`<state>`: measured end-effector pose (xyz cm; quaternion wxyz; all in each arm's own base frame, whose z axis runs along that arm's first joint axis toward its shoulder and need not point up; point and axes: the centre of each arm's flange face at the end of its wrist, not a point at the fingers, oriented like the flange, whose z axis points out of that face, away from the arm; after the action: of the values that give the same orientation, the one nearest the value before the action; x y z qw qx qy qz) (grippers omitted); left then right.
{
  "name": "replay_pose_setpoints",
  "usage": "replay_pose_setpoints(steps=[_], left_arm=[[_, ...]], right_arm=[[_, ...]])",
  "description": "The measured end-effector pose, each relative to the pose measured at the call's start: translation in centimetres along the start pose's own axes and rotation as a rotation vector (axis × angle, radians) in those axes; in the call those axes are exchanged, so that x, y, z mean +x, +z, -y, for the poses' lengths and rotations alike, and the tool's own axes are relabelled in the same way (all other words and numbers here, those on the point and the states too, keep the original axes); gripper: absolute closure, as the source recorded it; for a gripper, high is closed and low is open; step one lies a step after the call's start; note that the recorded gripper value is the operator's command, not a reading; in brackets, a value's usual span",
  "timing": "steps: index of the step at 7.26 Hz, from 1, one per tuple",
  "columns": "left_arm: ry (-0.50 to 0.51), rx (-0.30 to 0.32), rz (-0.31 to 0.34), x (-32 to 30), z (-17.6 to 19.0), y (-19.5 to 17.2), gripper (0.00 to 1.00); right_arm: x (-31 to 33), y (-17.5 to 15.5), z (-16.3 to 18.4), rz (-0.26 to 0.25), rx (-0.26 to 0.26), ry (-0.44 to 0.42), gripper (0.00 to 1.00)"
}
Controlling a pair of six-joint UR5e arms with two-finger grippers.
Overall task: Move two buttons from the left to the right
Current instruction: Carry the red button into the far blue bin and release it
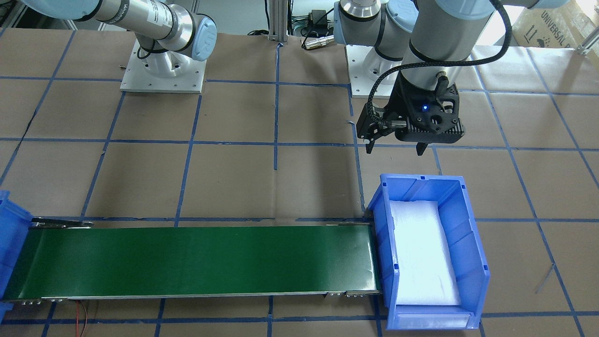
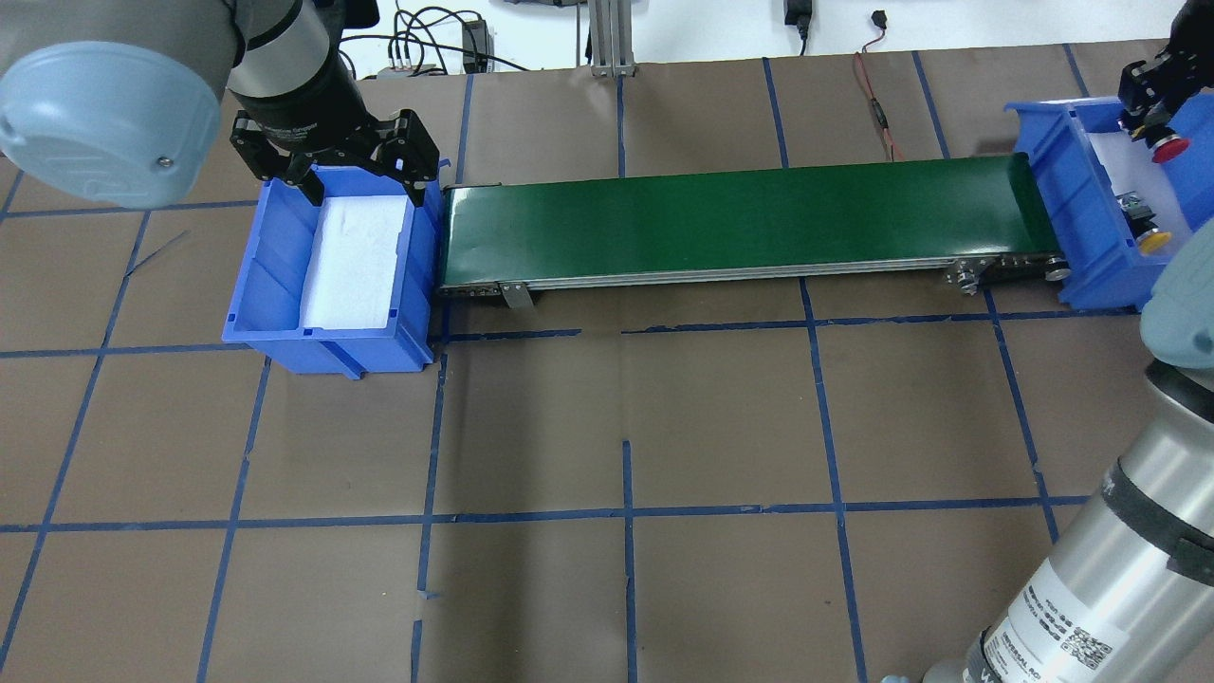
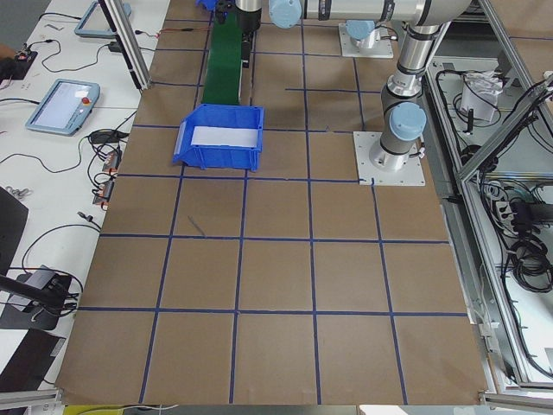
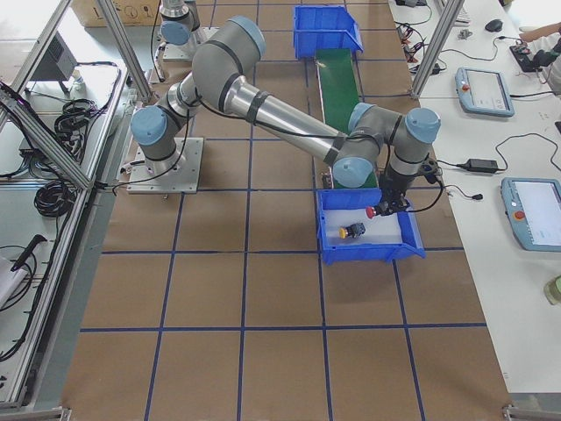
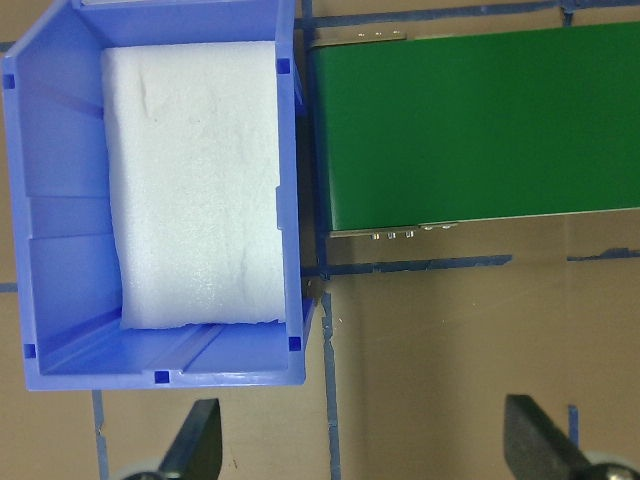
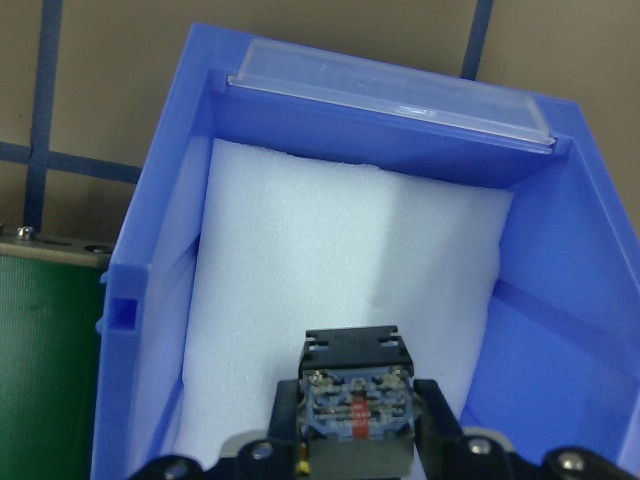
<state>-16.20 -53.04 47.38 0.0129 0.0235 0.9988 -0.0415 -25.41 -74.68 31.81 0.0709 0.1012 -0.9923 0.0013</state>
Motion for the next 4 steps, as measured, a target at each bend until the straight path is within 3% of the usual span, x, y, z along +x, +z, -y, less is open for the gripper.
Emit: replay_pose_setpoints(steps=[4], left_arm=[[0.002,-0.005,0.000,0.1,-0.2,0.2,0.00]], right_arm=[[-0.1,4.8,1.3,0.043,0.011,0.001,0.81]])
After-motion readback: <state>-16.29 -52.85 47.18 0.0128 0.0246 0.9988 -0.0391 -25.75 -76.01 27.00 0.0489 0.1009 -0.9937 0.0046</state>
